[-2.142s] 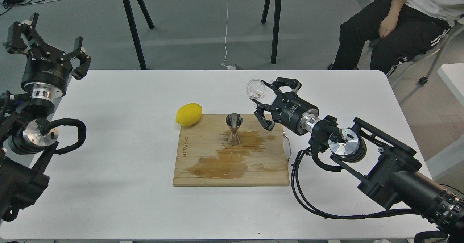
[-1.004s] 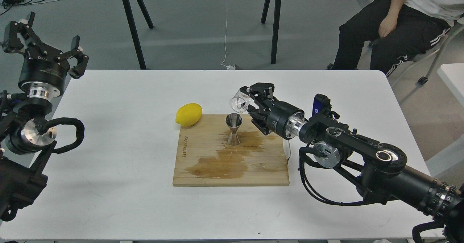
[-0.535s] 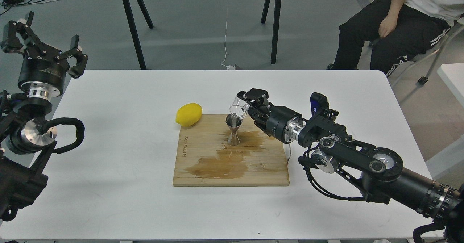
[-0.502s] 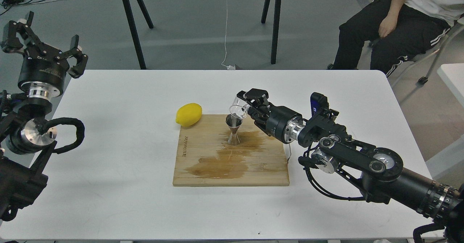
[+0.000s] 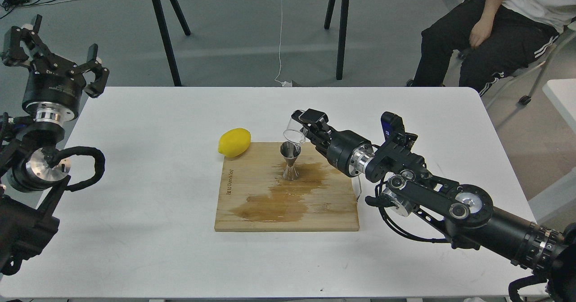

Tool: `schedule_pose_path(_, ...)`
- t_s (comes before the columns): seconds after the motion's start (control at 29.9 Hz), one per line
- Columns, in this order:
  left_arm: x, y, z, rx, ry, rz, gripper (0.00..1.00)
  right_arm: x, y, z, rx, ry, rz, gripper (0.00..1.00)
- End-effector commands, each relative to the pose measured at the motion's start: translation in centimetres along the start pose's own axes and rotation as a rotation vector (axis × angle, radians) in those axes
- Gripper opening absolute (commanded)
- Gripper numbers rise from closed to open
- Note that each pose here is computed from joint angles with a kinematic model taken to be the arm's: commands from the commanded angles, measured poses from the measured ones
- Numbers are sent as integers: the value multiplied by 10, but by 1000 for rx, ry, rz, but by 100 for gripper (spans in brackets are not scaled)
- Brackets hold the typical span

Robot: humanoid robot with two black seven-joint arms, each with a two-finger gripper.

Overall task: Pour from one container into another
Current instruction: 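Tilt the glass cup with the right gripper to pour into the jigger, then carry the glass cup back toward its original spot with the right gripper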

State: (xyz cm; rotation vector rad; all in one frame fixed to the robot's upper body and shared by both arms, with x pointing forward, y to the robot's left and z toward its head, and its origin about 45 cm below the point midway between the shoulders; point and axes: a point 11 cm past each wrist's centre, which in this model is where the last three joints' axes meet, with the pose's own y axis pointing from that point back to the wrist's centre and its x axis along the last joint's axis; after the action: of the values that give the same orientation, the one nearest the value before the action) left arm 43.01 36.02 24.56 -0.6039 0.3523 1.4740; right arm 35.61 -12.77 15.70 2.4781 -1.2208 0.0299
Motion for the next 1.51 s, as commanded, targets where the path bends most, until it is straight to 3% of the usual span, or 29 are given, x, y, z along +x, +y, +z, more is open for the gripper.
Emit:
schedule_pose_path(0.0, 0, 0, 0, -1, 0, 0, 100, -3, -4, 1, 0, 15, 1, 40)
schedule_pose_path(0.54, 0, 0, 0, 0, 1, 2, 100, -16, -4, 2, 50, 171, -8, 40)
schedule_pose_path(0.87, 1, 0, 0, -1, 0, 2, 100, -22, -1, 0, 172, 416, -26, 40)
schedule_pose_path(1.1, 1, 0, 0, -1, 0, 2, 100, -17, 0, -2, 188, 425, -5, 40)
schedule_pose_path(1.27, 1, 0, 1, -3, -1, 3, 100, -10, 2, 0, 176, 397, 21, 41)
schedule_pose_path(1.47, 1, -1, 3, -11, 4, 5, 100, 40, 20, 9, 119, 186, 162, 41)
